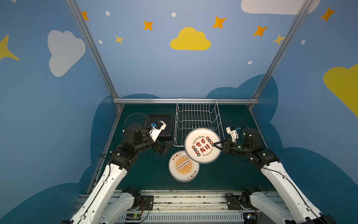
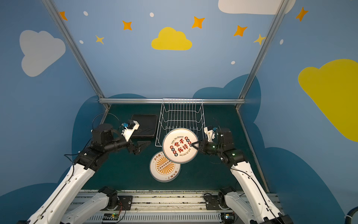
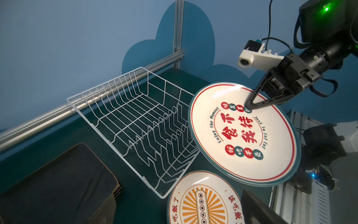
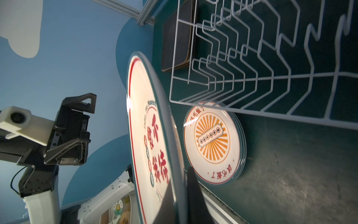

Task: Unload the plates from the dish rack
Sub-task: Place a plate on the plates.

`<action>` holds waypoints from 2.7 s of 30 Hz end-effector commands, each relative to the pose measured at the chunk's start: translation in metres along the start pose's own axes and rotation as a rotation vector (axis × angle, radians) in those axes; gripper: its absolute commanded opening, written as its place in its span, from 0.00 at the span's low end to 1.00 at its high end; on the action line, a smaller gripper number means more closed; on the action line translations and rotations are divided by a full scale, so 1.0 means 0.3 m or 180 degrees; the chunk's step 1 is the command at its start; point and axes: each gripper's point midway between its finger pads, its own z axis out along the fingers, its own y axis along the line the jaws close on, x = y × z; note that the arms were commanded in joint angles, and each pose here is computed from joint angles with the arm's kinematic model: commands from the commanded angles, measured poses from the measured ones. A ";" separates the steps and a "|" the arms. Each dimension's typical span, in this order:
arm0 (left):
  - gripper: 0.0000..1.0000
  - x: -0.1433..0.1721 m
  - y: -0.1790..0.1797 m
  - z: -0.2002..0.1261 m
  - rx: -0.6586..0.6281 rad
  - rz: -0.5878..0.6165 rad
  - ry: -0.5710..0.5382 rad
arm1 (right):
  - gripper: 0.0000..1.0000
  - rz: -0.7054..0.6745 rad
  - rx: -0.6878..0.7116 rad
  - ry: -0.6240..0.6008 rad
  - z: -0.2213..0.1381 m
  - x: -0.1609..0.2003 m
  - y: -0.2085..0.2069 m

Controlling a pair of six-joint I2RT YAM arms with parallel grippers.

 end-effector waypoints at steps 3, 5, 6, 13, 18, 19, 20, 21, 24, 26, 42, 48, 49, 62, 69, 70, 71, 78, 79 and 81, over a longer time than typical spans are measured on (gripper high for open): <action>1.00 0.014 0.040 -0.002 -0.0081 -0.0317 -0.0011 | 0.00 0.0001 0.0045 0.0255 0.031 0.104 -0.040; 1.00 0.018 0.064 0.005 -0.0140 -0.0399 -0.0001 | 0.00 0.0011 0.0078 0.0356 0.060 0.136 -0.060; 1.00 0.018 0.073 0.007 -0.0156 -0.0418 0.0001 | 0.00 0.0008 0.0096 0.0384 0.074 0.145 -0.066; 1.00 0.012 0.098 0.007 -0.0246 -0.0452 -0.0004 | 0.00 0.0135 0.0209 0.0574 0.198 0.200 -0.129; 1.00 0.019 0.106 0.009 -0.0282 -0.0477 -0.0026 | 0.00 0.0064 0.0344 0.0780 0.261 0.218 -0.146; 1.00 0.021 0.112 0.010 -0.0307 -0.0490 -0.0026 | 0.00 0.0060 0.0386 0.0806 0.266 0.213 -0.148; 1.00 0.021 0.118 0.010 -0.0332 -0.0499 -0.0030 | 0.00 0.0075 0.0436 0.0855 0.273 0.213 -0.153; 1.00 0.022 0.125 0.013 -0.0358 -0.0508 -0.0030 | 0.00 0.0080 0.0442 0.0893 0.282 0.203 -0.143; 1.00 0.023 0.147 0.012 -0.0453 -0.0500 -0.0034 | 0.00 0.0101 0.0489 0.1054 0.310 0.206 -0.148; 1.00 0.023 0.157 0.013 -0.0487 -0.0504 -0.0032 | 0.00 0.0073 0.0530 0.1122 0.323 0.202 -0.153; 1.00 0.014 0.168 0.039 -0.0398 -0.0504 -0.0099 | 0.10 0.0149 0.0550 0.1555 0.399 0.239 -0.164; 1.00 0.006 0.179 0.056 -0.0365 -0.0505 -0.0112 | 0.19 0.0249 0.0659 0.1726 0.416 0.250 -0.181; 1.00 0.006 0.180 0.056 -0.0364 -0.0498 -0.0116 | 0.21 0.0263 0.0699 0.1752 0.416 0.251 -0.185; 1.00 0.029 0.218 0.072 -0.0402 -0.0581 -0.0135 | 0.49 0.0422 0.1074 0.1917 0.391 0.260 -0.196; 1.00 0.021 0.229 0.083 -0.0367 -0.0586 -0.0180 | 0.52 0.0474 0.1227 0.2006 0.398 0.262 -0.208; 1.00 0.024 0.232 0.085 -0.0368 -0.0599 -0.0168 | 0.53 0.0486 0.1244 0.2026 0.402 0.260 -0.208; 1.00 0.025 0.237 0.087 -0.0366 -0.0609 -0.0159 | 0.53 0.0489 0.1251 0.2055 0.407 0.260 -0.207; 1.00 0.019 0.254 0.087 -0.0383 -0.0656 -0.0177 | 0.61 0.0484 0.1305 0.2107 0.405 0.259 -0.195; 1.00 0.015 0.255 0.086 -0.0388 -0.0660 -0.0183 | 0.63 0.0464 0.1316 0.2091 0.403 0.256 -0.193; 1.00 0.012 0.257 0.087 -0.0389 -0.0666 -0.0184 | 0.67 0.0433 0.1330 0.2067 0.400 0.251 -0.189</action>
